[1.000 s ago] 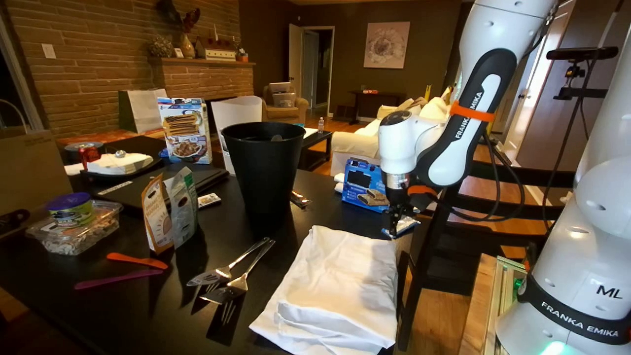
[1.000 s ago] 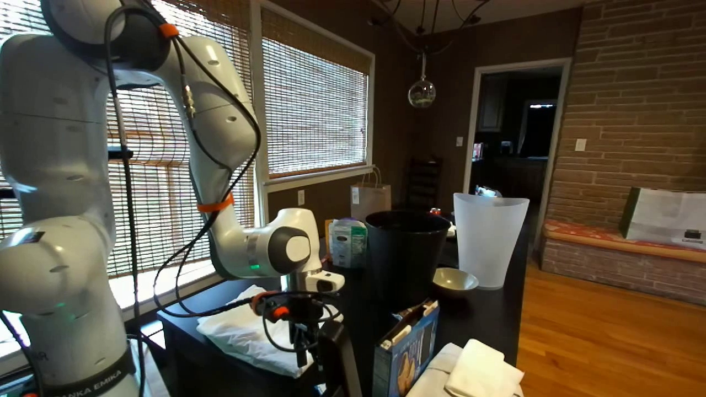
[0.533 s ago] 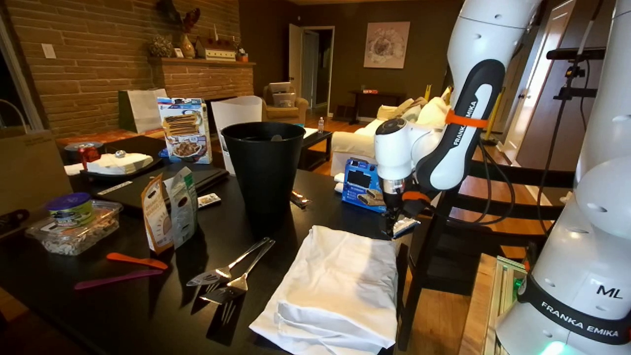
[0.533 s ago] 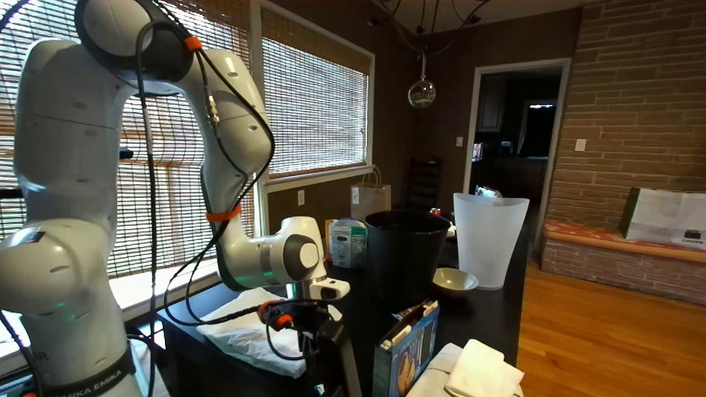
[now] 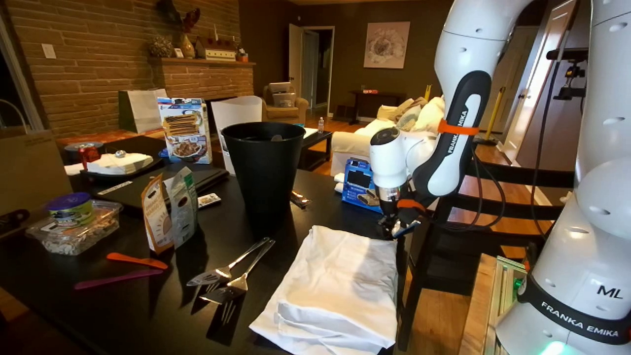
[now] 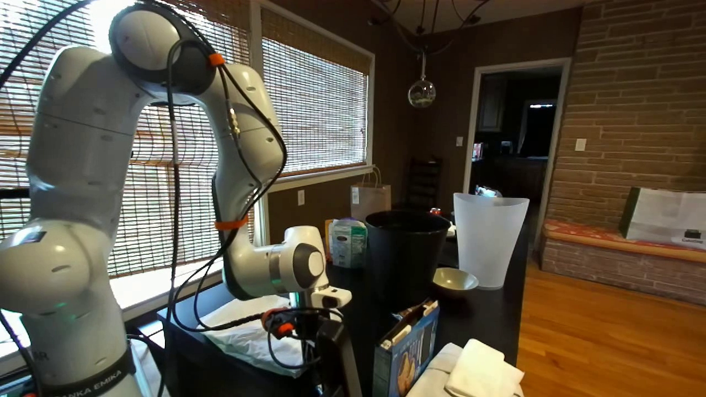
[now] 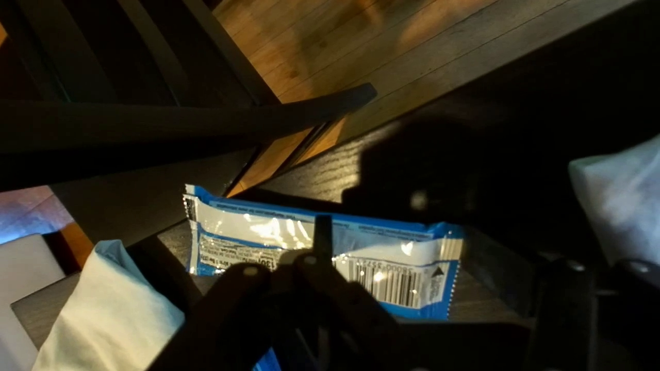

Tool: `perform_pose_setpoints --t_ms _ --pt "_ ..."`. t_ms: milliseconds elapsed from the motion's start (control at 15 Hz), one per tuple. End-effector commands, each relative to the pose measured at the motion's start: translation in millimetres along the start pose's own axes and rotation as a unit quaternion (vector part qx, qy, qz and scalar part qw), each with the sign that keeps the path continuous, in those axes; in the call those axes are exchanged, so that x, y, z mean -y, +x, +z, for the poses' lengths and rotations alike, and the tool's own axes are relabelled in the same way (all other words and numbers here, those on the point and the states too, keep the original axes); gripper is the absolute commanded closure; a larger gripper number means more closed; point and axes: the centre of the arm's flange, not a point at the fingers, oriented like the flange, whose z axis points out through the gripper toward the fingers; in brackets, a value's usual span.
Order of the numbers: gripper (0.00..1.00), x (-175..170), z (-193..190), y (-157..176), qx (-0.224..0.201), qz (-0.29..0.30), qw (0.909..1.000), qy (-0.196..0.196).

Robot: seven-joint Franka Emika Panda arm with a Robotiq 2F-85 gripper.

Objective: Put the chocolate bar inside the box

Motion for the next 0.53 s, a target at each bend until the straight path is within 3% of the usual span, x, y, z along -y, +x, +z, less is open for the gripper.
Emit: perform_pose_setpoints --t_ms 0,133,267,467 --pt "0.36 5.0 18.9 4.6 -0.007 0.004 1.0000 -0.004" --pt "0.43 4.5 20.8 6.5 -0.008 0.005 0.9999 -0.005" --pt "0.65 3.5 20.4 8.3 -0.011 0.007 0.9999 -0.008" --pt "0.87 0.1 17.6 11.8 -0.017 0.008 0.9998 -0.011"
